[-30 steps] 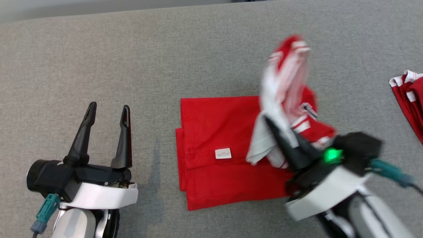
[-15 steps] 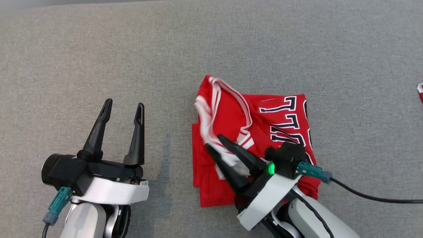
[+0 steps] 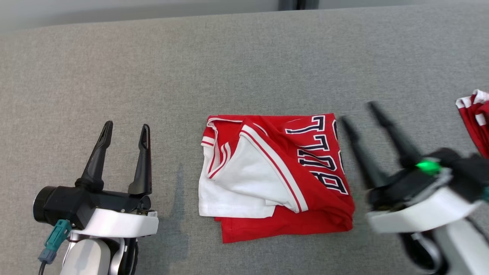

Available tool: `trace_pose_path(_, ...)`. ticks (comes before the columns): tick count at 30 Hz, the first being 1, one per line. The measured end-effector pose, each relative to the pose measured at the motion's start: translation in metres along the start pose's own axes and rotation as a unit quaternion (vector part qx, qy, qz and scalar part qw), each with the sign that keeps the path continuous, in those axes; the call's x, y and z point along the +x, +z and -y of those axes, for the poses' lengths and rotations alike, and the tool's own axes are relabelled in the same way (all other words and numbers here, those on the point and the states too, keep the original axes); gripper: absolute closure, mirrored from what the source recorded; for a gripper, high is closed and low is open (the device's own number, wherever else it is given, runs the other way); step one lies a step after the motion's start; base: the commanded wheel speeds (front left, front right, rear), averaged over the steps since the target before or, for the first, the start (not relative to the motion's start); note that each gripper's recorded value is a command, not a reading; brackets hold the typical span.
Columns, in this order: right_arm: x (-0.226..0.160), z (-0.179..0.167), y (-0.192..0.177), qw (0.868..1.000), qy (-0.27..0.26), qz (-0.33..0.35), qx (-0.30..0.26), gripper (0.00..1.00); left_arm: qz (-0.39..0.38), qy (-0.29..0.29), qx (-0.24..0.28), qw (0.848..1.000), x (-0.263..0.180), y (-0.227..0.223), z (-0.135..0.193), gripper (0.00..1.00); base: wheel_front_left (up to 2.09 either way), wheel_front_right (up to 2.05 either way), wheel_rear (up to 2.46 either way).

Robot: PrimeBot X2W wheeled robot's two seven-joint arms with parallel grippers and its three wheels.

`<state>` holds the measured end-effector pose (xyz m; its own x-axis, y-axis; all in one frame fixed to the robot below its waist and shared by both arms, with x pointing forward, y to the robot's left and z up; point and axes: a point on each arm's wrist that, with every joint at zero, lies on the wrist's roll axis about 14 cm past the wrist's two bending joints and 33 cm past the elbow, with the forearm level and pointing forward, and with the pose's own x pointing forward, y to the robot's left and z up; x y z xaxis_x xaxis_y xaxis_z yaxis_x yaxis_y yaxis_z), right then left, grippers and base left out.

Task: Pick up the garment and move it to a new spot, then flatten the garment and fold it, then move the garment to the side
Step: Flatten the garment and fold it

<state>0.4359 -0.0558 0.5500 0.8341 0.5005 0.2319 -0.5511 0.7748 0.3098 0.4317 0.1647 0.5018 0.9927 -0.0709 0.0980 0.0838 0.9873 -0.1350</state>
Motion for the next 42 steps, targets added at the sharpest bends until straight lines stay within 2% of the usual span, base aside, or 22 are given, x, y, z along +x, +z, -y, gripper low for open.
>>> trace_pose_path(3, -0.019, 0.044, 0.022, 0.996, -0.07, 0.018, -0.049, 0.0, 0.004, 0.0, 0.004, 1.0, -0.001, 0.003, -0.001, 0.0, 0.0, 0.0, 0.0)
trace_pose_path(7, -0.051, 0.091, 0.037, 0.983, -0.148, 0.009, -0.105, 0.0, 0.004, 0.004, 0.011, 1.0, -0.006, 0.005, -0.003, 0.0, 0.0, 0.0, 0.0)
trace_pose_path(12, -0.081, 0.12, 0.038, 0.971, -0.207, -0.013, -0.12, 0.0, -0.004, 0.006, 0.018, 1.0, -0.013, 0.003, -0.005, 0.0, 0.0, 0.0, 0.0)
trace_pose_path(23, -0.084, 0.125, 0.033, 0.969, -0.218, -0.019, -0.115, 0.0, -0.009, 0.006, 0.019, 1.0, -0.017, 0.003, -0.005, 0.0, 0.0, 0.0, 0.0)
trace_pose_path(34, -0.074, 0.121, 0.02, 0.973, -0.195, -0.049, -0.117, 0.0, -0.013, 0.011, 0.021, 1.0, -0.016, 0.001, -0.006, 0.0, 0.0, 0.0, 0.0)
trace_pose_path(35, -0.07, 0.117, 0.017, 0.974, -0.187, -0.054, -0.115, 0.57, -0.014, 0.011, 0.021, 1.0, -0.016, 0.0, -0.006, 0.0, 0.0, 0.0, 0.0)
trace_pose_path(36, -0.065, 0.112, 0.011, 0.977, -0.174, -0.061, -0.11, 1.0, -0.014, 0.011, 0.021, 1.0, -0.016, 0.0, -0.007, 0.0, 0.0, 0.0, 0.0)
trace_pose_path(42, -0.021, 0.053, -0.041, 0.989, -0.052, -0.123, -0.067, 1.0, -0.015, 0.016, 0.014, 1.0, -0.014, -0.002, -0.007, 0.0, 0.0, 0.0, 0.0)
